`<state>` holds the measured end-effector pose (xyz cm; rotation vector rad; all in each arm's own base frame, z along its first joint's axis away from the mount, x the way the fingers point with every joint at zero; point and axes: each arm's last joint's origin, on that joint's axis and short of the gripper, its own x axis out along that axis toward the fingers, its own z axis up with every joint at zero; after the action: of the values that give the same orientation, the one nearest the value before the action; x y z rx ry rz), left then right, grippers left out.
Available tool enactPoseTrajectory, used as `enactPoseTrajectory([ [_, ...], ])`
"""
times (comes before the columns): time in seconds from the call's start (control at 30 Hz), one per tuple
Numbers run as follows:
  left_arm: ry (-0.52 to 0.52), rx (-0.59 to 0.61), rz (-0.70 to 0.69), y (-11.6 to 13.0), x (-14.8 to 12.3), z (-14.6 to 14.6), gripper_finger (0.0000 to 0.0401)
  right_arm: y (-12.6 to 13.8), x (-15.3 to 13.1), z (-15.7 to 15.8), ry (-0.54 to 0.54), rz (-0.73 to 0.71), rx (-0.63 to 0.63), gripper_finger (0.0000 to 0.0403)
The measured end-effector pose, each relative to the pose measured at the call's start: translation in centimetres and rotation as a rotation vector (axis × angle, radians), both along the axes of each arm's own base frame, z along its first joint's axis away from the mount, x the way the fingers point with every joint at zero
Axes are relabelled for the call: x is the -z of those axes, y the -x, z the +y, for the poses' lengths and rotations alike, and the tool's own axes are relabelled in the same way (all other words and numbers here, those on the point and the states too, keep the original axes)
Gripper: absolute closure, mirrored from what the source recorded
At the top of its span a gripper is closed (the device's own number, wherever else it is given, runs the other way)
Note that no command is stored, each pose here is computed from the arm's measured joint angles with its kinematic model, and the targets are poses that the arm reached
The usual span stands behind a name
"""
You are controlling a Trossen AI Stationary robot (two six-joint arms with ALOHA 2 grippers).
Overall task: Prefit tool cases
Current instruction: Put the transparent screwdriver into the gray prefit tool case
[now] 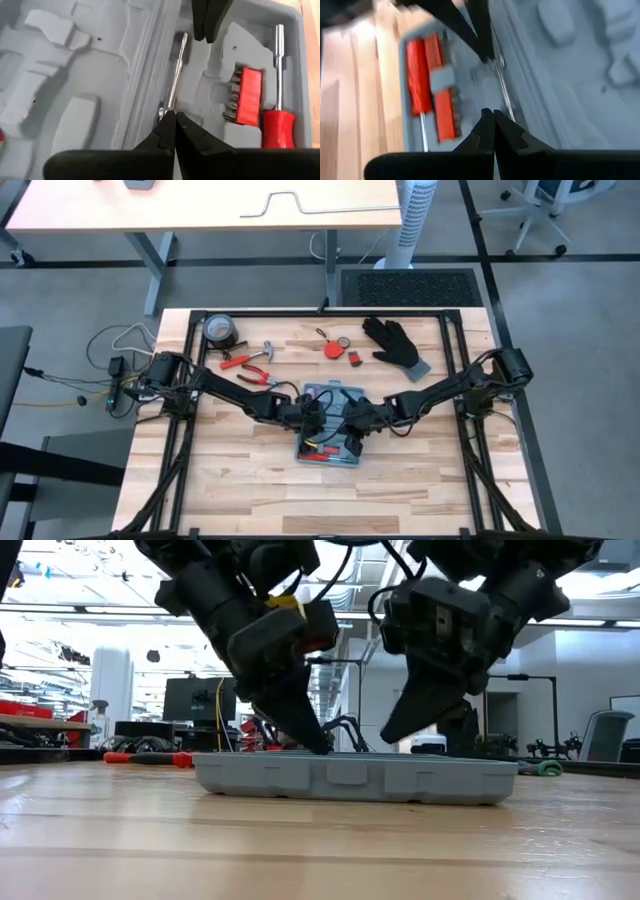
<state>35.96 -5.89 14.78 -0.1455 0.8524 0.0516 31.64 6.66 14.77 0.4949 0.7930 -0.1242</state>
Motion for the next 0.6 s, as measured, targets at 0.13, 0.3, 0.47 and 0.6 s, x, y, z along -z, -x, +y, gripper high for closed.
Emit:
enactPoseTrajectory([
  [0.13, -0.004, -0.002, 0.009, -0.1, 0.4, -0.1, 0.0401, -0.1, -0.1, -0.3, 0.022, -0.014, 0.022, 0.0399],
  [0.3, 0.022, -0.001, 0.009, -0.7, 1.7, 0.0, 0.0401, -0.2, -0.2, -0.6, 0.031, -0.021, 0.023, 0.0399],
  [0.47, 0.065, -0.014, -0.015, -1.2, 2.4, -0.2, 0.0401, -0.2, -0.1, -0.8, 0.035, -0.015, 0.026, 0.0399],
  [0.6, 0.068, -0.013, -0.023, -1.3, 2.4, -0.2, 0.0401, 0.0, 0.1, -0.9, 0.039, -0.002, 0.027, 0.0399],
])
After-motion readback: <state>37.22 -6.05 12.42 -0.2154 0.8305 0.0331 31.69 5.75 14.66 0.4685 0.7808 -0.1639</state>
